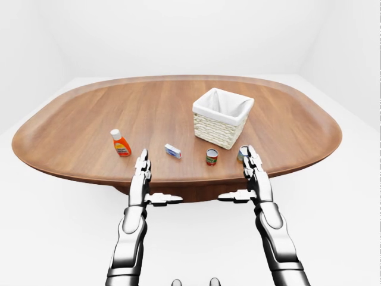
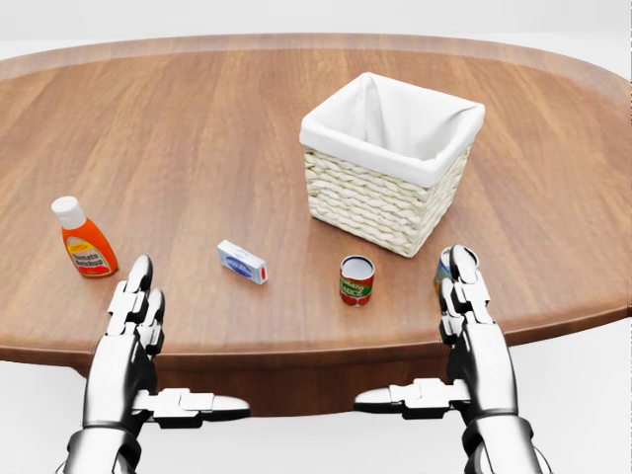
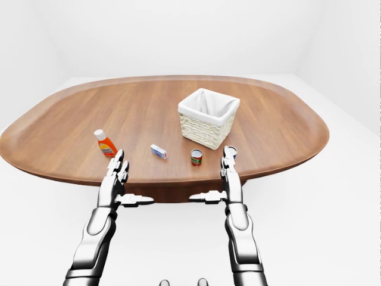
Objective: Pick up the alphabet soup and the cream cheese box, and put them in the basket.
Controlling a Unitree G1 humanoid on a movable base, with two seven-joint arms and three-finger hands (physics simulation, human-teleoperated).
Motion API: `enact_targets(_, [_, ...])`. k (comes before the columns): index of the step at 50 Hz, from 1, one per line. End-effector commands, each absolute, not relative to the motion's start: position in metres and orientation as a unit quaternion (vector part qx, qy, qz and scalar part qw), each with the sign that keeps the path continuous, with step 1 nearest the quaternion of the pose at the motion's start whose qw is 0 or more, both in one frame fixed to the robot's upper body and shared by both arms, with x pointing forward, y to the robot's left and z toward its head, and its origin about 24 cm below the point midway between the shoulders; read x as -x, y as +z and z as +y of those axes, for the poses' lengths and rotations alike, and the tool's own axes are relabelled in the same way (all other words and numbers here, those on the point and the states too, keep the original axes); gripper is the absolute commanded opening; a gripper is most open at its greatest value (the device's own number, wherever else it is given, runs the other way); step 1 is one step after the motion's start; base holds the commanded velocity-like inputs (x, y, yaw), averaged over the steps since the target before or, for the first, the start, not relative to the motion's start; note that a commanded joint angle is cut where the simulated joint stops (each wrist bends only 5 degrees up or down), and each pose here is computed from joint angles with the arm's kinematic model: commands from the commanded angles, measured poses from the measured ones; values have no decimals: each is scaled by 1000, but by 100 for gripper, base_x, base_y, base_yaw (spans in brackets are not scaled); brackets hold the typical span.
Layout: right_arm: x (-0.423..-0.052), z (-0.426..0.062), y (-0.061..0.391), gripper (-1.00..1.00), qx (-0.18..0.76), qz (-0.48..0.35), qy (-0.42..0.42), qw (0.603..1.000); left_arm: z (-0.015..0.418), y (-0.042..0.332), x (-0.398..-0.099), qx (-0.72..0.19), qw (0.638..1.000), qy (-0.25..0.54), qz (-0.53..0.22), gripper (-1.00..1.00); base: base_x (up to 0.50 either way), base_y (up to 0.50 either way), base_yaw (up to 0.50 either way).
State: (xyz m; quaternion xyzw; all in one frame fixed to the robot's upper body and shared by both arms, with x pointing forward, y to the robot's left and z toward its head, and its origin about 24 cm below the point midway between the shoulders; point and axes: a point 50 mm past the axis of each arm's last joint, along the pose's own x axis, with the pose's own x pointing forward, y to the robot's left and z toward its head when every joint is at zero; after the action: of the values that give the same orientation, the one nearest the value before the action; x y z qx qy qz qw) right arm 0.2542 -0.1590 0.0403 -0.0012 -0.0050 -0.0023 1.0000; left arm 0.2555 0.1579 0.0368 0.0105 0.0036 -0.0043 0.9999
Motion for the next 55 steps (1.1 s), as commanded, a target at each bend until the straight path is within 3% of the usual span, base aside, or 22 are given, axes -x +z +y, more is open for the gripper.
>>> enact_targets(1, [-254, -160, 40, 100, 7, -4, -3, 1000, 157, 35, -257, -10, 1000, -6, 4, 100, 0, -31, 0])
enact_targets(41, [-254, -160, 40, 100, 10, -4, -7, 1000, 156, 36, -255, -12, 1000, -7, 5, 100, 0, -31, 0])
enact_targets(55, [-255, -160, 40, 100, 18, -4, -12, 1000, 157, 35, -257, -12, 1000, -7, 5, 100, 0, -1, 0])
